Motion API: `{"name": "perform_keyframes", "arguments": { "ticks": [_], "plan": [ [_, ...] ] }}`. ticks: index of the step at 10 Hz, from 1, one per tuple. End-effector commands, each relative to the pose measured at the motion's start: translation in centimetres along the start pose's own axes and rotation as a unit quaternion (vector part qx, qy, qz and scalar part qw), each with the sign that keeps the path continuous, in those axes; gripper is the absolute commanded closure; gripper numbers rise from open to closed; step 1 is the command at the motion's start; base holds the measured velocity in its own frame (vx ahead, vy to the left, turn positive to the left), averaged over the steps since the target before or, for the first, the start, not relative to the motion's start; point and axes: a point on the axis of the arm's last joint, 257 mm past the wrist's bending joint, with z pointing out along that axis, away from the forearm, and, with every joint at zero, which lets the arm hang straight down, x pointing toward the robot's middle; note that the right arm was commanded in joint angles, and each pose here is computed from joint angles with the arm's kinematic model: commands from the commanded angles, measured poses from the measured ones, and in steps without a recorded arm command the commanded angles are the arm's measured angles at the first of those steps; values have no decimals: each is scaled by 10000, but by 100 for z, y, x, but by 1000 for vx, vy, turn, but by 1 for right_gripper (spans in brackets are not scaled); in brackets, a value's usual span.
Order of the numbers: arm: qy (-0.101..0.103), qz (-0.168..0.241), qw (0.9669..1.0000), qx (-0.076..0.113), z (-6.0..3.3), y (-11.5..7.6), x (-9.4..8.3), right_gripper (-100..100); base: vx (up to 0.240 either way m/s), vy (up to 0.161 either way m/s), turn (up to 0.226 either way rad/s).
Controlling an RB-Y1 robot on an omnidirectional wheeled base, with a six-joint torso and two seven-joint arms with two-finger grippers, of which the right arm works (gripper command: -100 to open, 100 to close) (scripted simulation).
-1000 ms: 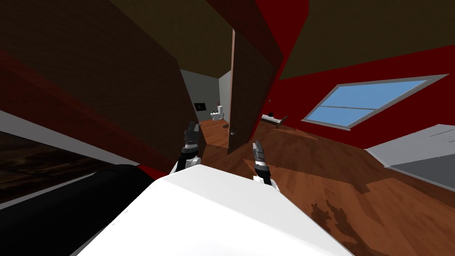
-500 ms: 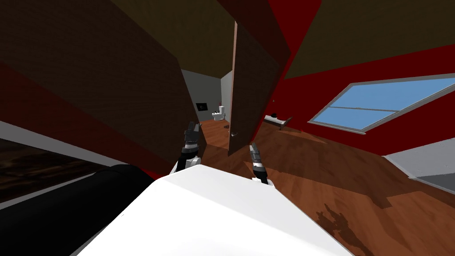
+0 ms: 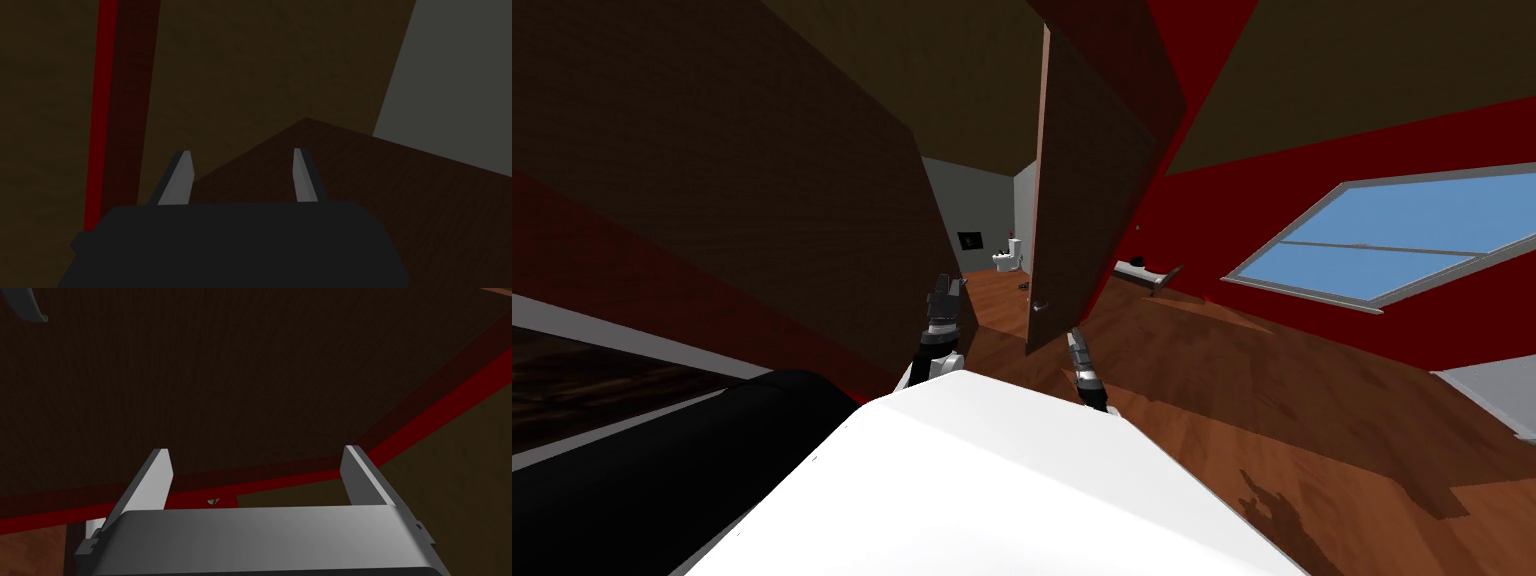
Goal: Push the door open
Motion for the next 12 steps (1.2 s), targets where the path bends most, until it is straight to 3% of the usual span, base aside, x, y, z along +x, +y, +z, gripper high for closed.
{"name": "perform_keyframes", "arguments": {
  "ticks": [1,6,12],
  "plan": [
    [119,88,9998,109,-51,-121,71,-100,98,-22,87],
    [469,334,9973,450,-241,-482,300,-100,92,-33,73],
    [842,603,9910,846,-502,-851,534,-100,93,-34,70]
  ]
}}
